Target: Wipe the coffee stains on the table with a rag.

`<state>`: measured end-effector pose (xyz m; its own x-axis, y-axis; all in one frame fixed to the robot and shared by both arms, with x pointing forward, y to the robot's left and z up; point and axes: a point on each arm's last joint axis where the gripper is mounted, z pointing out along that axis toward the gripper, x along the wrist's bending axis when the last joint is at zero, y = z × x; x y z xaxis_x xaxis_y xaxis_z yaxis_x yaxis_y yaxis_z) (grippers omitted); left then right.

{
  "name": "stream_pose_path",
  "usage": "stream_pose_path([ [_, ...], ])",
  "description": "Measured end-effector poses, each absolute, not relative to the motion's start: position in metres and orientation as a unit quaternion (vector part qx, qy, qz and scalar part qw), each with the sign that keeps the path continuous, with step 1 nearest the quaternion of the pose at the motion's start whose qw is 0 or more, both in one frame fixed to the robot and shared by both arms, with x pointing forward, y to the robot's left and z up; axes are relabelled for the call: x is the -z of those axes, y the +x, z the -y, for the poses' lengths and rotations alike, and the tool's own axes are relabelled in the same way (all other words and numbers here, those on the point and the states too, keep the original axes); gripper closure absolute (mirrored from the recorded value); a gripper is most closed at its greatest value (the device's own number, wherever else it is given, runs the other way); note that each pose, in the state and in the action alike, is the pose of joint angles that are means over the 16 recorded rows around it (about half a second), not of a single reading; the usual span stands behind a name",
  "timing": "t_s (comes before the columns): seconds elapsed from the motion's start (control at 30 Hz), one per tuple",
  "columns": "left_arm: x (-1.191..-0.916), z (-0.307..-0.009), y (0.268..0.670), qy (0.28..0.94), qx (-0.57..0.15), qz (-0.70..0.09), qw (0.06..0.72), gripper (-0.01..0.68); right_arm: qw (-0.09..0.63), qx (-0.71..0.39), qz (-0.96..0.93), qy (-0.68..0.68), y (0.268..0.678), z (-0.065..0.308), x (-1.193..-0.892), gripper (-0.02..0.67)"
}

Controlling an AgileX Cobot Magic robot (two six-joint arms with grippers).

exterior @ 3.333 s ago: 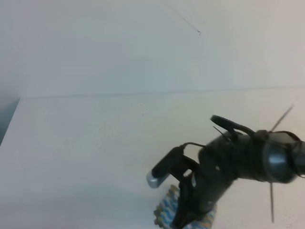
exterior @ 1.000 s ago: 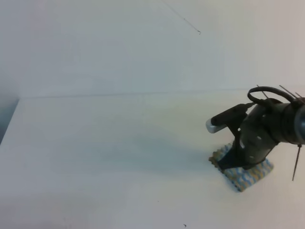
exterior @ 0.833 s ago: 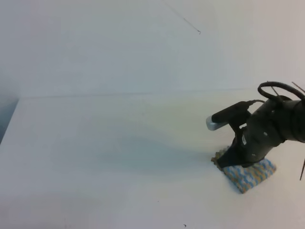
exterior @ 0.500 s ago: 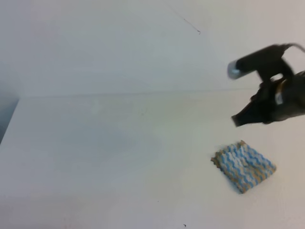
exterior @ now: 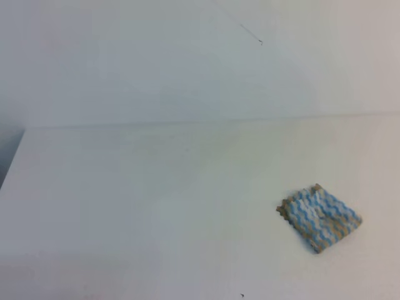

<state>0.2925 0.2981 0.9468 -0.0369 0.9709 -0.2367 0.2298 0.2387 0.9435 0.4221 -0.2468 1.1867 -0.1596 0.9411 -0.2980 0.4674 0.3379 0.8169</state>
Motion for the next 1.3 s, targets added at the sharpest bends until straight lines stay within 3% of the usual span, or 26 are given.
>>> stream_pose_path([
  [0.23,-0.947,-0.298,0.292,0.489,-0.376,-0.614,0.492,0.673,0.424,-0.316,-0.675,0.514,0.359,0.280,-1.182,0.650],
  [0.53,-0.947,-0.298,0.292,0.489,-0.376,-0.614,0.492,0.673,0.405,-0.395,-0.659,0.495,0.306,0.296,-1.122,0.650],
  [0.9,-0.947,-0.298,0.292,0.489,-0.376,-0.614,0.492,0.673,0.388,-0.453,-0.653,0.467,0.286,0.296,-1.058,0.650],
  [1.3,-0.947,-0.298,0.292,0.489,-0.376,-0.614,0.492,0.673,0.386,-0.455,-0.654,0.466,0.285,0.296,-1.048,0.650],
])
